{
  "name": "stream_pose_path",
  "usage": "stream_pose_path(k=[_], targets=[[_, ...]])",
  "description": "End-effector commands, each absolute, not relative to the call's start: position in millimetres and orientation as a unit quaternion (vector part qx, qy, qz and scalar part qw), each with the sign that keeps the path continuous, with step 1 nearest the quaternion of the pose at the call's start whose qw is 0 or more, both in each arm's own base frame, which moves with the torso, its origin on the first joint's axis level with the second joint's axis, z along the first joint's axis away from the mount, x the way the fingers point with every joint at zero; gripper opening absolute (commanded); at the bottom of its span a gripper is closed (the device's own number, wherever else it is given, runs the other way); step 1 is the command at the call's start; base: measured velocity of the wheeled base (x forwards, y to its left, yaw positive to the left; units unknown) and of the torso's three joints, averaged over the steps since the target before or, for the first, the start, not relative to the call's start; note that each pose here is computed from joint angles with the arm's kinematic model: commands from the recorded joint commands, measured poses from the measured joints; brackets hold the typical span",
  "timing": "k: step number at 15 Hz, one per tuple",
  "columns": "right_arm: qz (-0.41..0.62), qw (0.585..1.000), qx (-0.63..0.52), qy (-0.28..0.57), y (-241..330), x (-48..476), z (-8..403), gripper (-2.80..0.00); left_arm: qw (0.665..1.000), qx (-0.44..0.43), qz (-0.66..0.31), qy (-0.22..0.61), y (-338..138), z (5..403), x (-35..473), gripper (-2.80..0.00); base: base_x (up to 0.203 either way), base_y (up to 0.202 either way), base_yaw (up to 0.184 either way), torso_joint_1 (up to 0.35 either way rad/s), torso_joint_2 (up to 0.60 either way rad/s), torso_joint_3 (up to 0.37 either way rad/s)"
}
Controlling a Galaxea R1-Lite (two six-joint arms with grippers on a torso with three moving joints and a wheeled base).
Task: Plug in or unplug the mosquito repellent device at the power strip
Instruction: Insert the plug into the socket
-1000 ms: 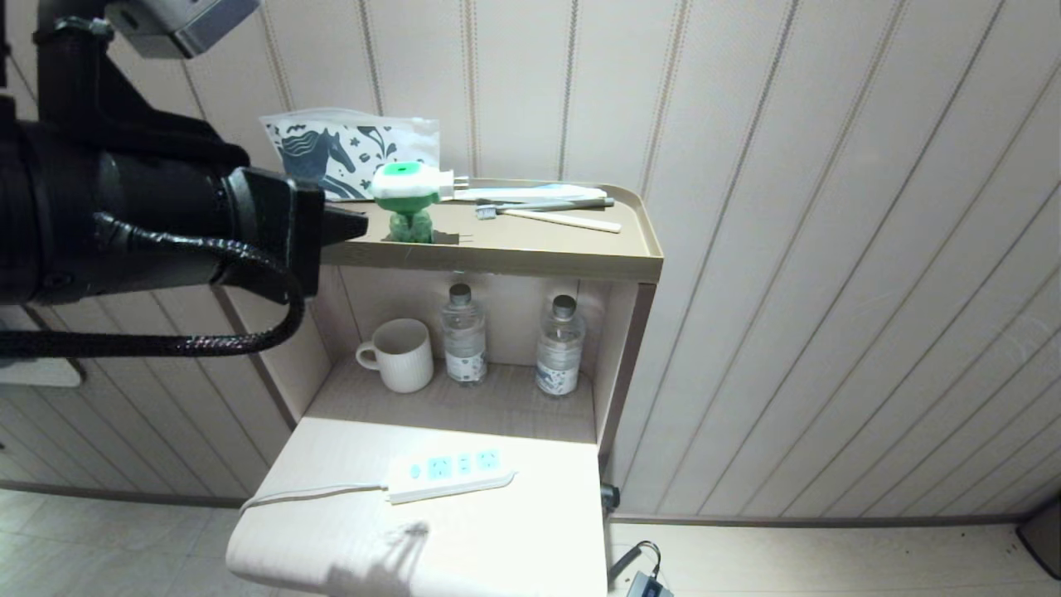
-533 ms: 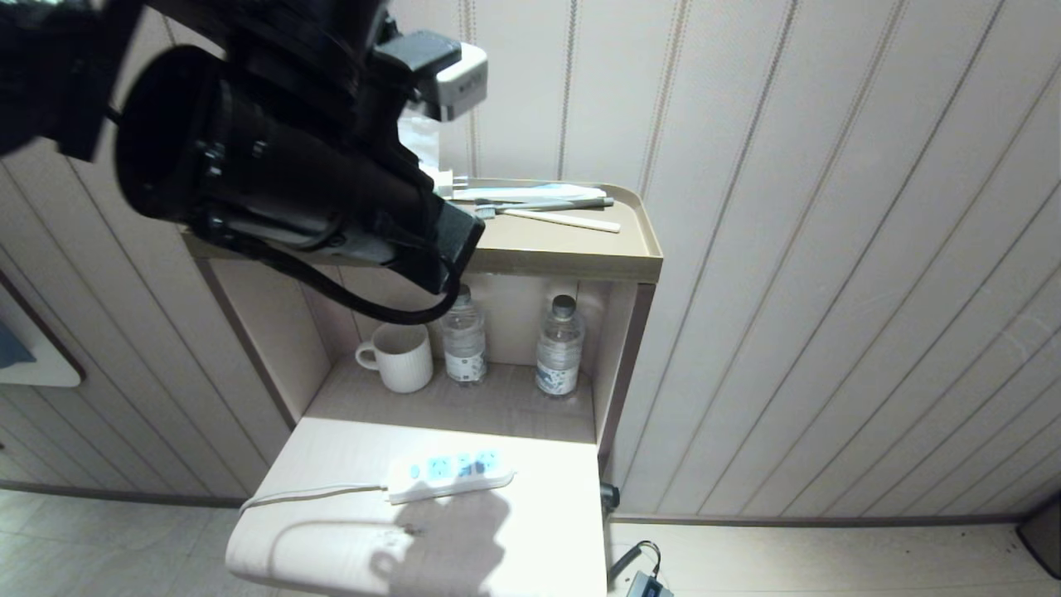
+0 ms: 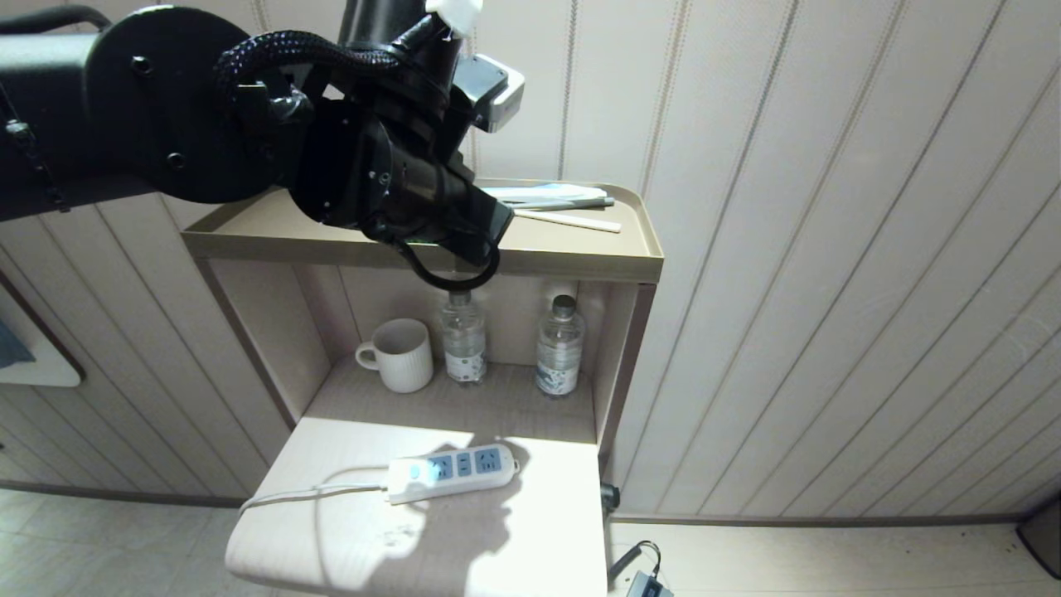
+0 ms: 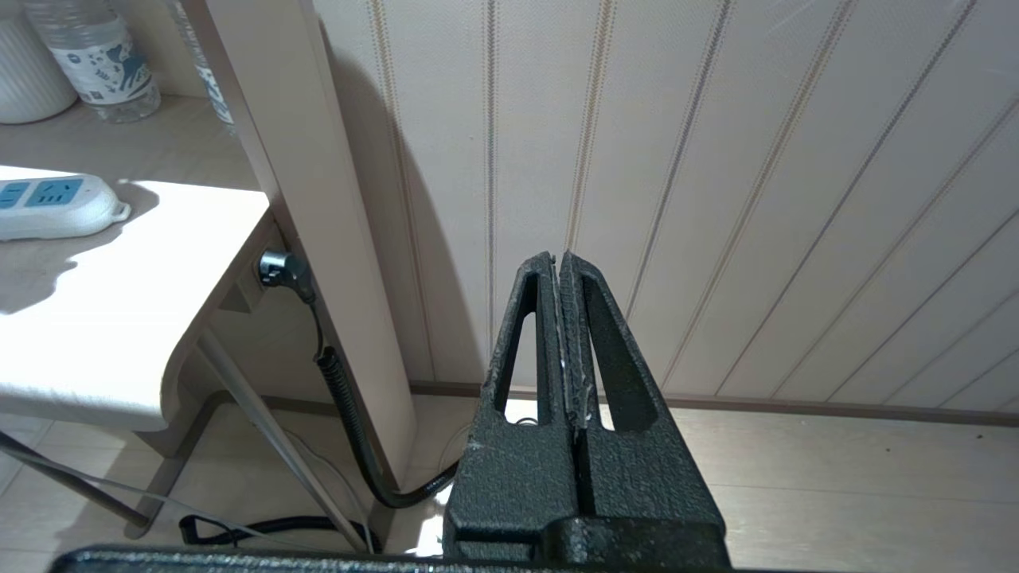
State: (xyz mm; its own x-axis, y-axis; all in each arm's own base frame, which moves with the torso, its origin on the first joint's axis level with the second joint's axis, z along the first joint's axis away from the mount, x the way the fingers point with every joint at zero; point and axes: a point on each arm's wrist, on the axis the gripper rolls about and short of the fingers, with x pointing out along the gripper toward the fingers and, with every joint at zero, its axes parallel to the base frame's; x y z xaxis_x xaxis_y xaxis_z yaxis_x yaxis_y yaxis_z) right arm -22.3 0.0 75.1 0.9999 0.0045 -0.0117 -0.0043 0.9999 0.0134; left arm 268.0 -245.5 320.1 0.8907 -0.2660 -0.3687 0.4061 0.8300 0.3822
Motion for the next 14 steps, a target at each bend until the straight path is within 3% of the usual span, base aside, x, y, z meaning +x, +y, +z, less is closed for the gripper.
stream_pose_path(k=[1,14], targets=[[0.002,1.0,0.007,0.005,0.0,-22.3,75.1,-2.8,0.945,0.232,-0.175,0.151,-245.9,319.4,269.9,-2.8,0.0,0.0,0.0,0.0,0.0,0.0],[0.003,1.0,0.007,0.006,0.1,-22.3,75.1,-2.8,0.961,0.215,-0.128,0.118,-236.2,316.8,302.7,-2.8,0.0,0.0,0.0,0.0,0.0,0.0]])
